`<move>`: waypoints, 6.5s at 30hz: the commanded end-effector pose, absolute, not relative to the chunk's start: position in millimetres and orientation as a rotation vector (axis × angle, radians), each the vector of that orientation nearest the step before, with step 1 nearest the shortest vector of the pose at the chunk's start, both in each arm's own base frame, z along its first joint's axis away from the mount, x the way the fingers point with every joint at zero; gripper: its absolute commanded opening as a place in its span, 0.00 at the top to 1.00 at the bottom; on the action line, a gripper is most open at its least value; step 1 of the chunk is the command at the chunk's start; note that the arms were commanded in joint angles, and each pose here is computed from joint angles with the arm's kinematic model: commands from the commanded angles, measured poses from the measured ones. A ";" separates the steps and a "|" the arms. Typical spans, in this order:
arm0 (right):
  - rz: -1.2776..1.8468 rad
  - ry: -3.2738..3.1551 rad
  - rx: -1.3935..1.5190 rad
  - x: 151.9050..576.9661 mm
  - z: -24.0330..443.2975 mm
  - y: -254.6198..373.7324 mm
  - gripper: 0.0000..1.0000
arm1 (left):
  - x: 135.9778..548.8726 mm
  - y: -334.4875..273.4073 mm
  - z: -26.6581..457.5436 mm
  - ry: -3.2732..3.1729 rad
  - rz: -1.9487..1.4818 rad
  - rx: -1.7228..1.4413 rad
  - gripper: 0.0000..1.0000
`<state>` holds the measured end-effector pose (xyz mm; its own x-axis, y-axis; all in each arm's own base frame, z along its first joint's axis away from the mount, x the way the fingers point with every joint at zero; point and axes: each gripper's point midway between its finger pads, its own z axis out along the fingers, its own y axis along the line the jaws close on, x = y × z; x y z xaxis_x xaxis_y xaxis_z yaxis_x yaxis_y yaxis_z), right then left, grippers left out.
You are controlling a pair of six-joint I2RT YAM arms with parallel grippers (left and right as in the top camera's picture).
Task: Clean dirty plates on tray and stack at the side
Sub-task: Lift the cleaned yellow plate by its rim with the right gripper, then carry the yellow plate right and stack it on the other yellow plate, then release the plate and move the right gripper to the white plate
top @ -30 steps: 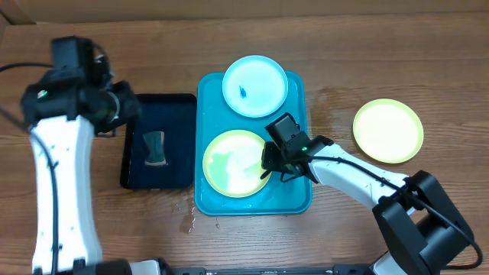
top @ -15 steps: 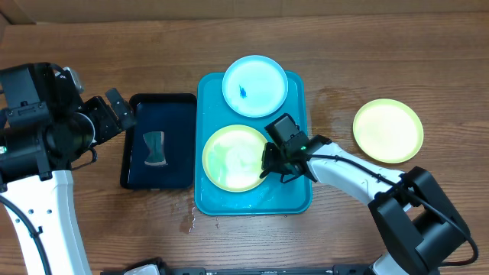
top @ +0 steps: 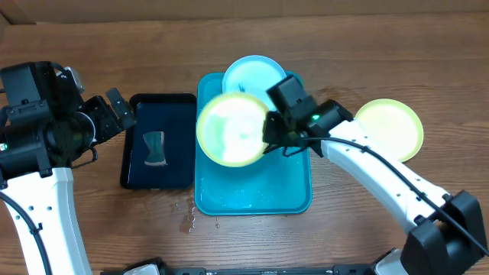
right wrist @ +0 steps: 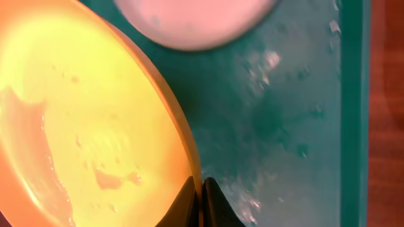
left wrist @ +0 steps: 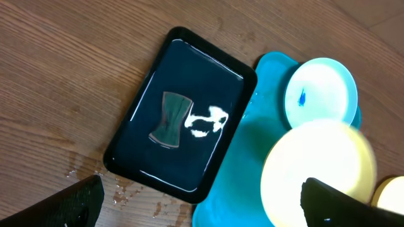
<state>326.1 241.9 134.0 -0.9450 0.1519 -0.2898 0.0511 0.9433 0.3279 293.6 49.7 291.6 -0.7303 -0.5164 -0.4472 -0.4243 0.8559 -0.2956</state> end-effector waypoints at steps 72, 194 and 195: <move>-0.152 1.195 -0.553 356.8 402.2 444.7 0.96 | 296.1 50.1 295.2 2.491 -0.244 -0.688 0.00; 0.398 2.669 0.146 433.8 208.3 94.3 0.94 | 296.1 50.1 295.2 2.491 -0.244 -0.688 0.00; 0.393 2.661 0.116 434.9 207.4 103.4 0.96 | 296.1 50.1 295.2 2.491 -0.244 -0.688 0.00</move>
